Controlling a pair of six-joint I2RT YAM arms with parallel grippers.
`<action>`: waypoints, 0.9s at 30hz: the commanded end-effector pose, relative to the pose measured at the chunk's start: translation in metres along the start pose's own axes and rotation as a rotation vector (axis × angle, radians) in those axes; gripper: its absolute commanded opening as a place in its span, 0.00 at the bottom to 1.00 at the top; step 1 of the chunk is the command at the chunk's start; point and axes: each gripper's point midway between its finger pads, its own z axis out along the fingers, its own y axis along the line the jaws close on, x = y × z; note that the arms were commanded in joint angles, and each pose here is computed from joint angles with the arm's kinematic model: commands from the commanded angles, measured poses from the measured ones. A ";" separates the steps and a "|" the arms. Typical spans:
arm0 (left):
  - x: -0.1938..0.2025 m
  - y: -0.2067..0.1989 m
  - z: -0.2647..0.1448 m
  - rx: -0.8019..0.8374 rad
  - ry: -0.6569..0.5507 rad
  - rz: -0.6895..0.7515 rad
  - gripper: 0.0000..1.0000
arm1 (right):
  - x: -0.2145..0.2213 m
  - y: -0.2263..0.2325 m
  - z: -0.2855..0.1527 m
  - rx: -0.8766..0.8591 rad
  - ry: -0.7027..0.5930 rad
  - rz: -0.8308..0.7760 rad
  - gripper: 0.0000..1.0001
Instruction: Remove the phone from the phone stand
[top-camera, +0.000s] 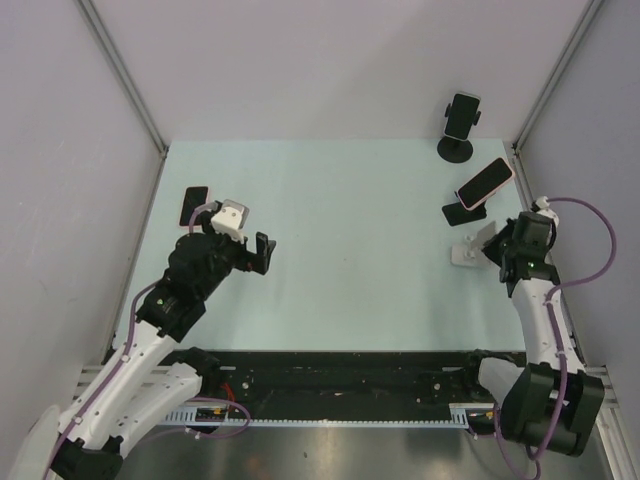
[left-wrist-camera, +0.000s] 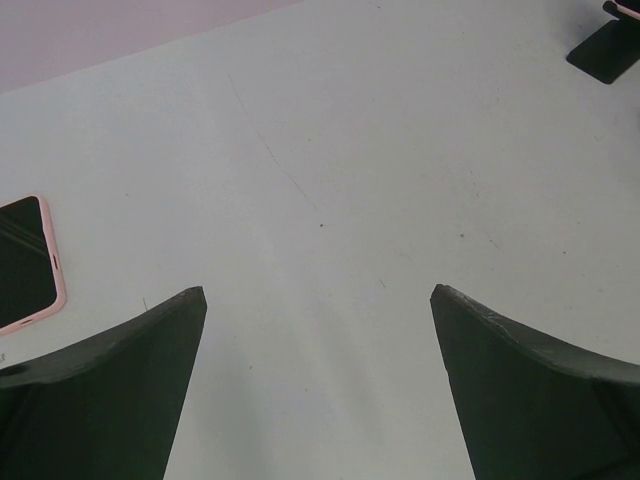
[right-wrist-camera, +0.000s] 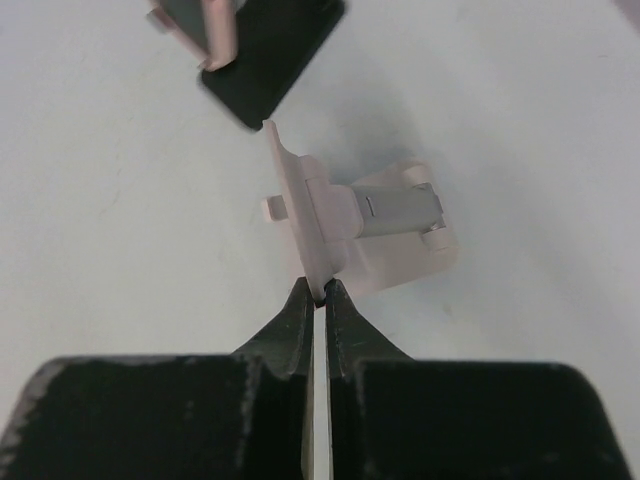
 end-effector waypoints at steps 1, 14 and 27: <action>-0.002 -0.007 0.003 0.041 -0.013 0.024 1.00 | 0.005 0.053 -0.020 -0.174 -0.032 -0.140 0.00; 0.008 -0.009 0.011 0.050 0.028 0.029 1.00 | 0.088 0.273 -0.043 -0.942 0.063 -0.733 0.00; 0.028 0.005 0.022 -0.030 0.101 0.056 1.00 | 0.113 0.371 0.016 -1.358 0.222 -0.953 0.00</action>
